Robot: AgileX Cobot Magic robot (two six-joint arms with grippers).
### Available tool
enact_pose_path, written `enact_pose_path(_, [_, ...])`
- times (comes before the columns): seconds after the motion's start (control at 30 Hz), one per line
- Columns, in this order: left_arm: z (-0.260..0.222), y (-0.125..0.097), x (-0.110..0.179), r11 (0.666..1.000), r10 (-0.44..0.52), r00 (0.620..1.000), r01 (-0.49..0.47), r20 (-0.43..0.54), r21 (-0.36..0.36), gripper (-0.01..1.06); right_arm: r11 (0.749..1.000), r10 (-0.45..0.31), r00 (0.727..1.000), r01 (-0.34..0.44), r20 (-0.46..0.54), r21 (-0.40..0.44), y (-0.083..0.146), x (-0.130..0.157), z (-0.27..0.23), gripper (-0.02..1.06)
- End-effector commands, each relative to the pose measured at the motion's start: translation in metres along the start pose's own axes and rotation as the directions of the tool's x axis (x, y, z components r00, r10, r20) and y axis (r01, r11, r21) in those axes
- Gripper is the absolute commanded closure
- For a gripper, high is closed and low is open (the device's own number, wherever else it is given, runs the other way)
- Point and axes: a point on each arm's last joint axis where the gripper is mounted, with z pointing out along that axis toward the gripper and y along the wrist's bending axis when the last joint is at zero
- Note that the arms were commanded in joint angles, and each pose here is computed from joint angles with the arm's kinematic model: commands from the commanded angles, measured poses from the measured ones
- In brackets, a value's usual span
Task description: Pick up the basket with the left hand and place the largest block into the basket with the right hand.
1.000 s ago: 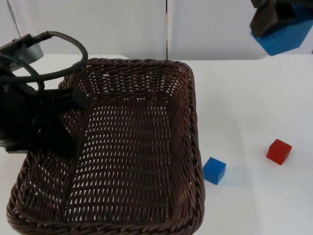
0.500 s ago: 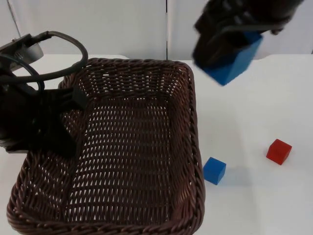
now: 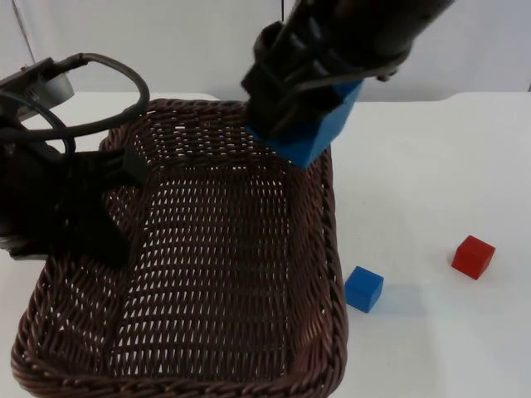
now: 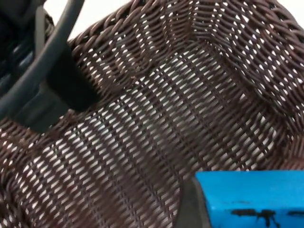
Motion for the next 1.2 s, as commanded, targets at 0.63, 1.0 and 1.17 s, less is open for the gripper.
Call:
enact_pose_path(0.63, [-0.002, -0.003, 0.000, 1.000, -0.021, 1.000, 0.020, 0.017, 0.019, 1.05, 1.000, -0.015, 0.999, 0.015, -0.043, -0.003, -0.003, -0.018, 0.081, 1.02])
enact_pose_path(1.0, [-0.002, -0.003, 0.000, 1.000, -0.022, 1.000, 0.022, 0.017, 0.020, 1.05, 1.000, -0.013, 0.997, 0.012, -0.079, -0.009, -0.002, -0.011, 0.100, 0.64])
enact_pose_path(1.17, [-0.002, -0.003, 0.000, 1.000, -0.024, 1.000, 0.024, 0.017, 0.021, 1.05, 1.000, -0.013, 0.997, 0.012, -0.080, -0.009, -0.002, -0.011, 0.100, 0.42])
